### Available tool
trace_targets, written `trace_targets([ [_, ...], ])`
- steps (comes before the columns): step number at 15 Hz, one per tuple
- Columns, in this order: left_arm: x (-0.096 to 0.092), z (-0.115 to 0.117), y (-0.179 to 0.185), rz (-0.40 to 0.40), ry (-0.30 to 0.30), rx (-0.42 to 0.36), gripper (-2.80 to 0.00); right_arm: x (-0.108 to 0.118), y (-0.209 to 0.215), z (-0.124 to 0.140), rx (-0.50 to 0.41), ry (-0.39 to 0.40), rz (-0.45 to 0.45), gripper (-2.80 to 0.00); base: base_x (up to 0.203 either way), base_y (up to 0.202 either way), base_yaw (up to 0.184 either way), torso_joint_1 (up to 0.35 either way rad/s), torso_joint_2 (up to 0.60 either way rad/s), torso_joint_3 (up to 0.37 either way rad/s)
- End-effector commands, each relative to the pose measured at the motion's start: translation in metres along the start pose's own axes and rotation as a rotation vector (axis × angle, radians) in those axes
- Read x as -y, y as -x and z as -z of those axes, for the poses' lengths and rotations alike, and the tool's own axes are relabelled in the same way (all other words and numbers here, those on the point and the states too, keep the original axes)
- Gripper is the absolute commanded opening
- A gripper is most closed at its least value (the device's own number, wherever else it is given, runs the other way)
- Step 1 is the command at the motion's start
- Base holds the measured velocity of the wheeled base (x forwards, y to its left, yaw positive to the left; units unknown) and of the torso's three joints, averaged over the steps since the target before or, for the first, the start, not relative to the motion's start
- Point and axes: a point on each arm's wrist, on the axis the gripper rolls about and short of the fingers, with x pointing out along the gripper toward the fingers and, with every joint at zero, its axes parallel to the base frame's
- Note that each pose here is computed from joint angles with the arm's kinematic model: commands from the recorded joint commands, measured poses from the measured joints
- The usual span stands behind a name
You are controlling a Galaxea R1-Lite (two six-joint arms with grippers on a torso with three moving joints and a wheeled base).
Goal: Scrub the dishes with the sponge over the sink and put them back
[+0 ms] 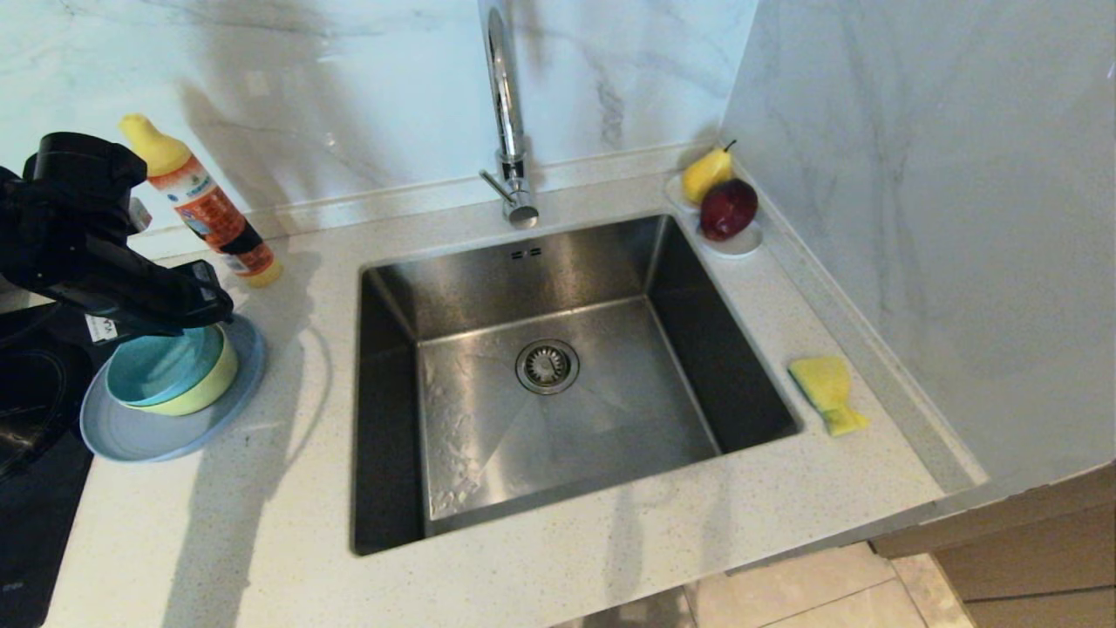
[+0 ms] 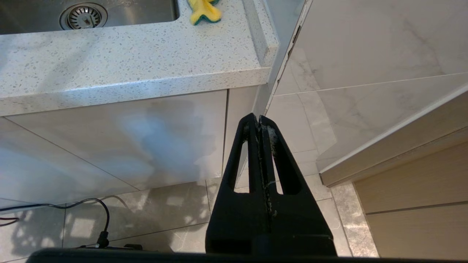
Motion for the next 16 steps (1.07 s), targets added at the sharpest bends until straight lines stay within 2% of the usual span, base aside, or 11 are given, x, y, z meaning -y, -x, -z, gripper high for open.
trace_targets([
  [1,0.001,-0.004,0.005,0.005,0.006,0.019,0.00,0.000,0.000,0.000,0.000,0.000,-0.001,-2.80,0.000,0.000,0.000,0.000,0.00,0.000],
  [3,0.001,-0.011,0.015,0.016,0.016,0.051,0.00,0.000,0.000,0.000,0.000,0.000,-0.001,-2.80,0.000,0.000,0.000,0.000,0.00,0.000],
  [6,0.002,-0.024,0.052,0.052,0.047,0.122,0.00,0.000,0.000,0.000,0.000,0.000,-0.001,-2.80,0.000,0.000,0.000,0.000,0.00,0.000],
  [7,0.002,-0.028,0.066,0.077,0.048,0.133,-2.80,0.000,0.000,0.000,0.000,0.000,-0.001,-2.80,0.000,0.000,0.000,0.000,0.00,0.000],
  [10,0.001,-0.033,0.104,0.179,0.037,0.161,-2.80,0.000,0.000,0.000,0.000,0.000,-0.001,-2.80,0.000,0.000,0.000,0.000,0.00,0.000],
  [12,0.006,-0.032,0.113,0.255,0.005,0.161,-2.80,0.000,0.000,0.000,0.000,0.000,-0.001,-2.80,0.000,0.000,0.000,0.000,0.00,0.000],
  [14,0.026,-0.028,0.119,0.336,-0.053,0.175,-2.80,0.000,0.000,0.000,0.000,0.000,-0.001,-2.80,0.000,0.000,0.000,0.000,0.00,0.000],
  [16,0.047,-0.022,0.127,0.415,-0.140,0.195,-2.80,0.000,0.000,0.000,0.000,0.000,-0.001,-2.80,0.000,0.000,0.000,0.000,0.00,0.000],
])
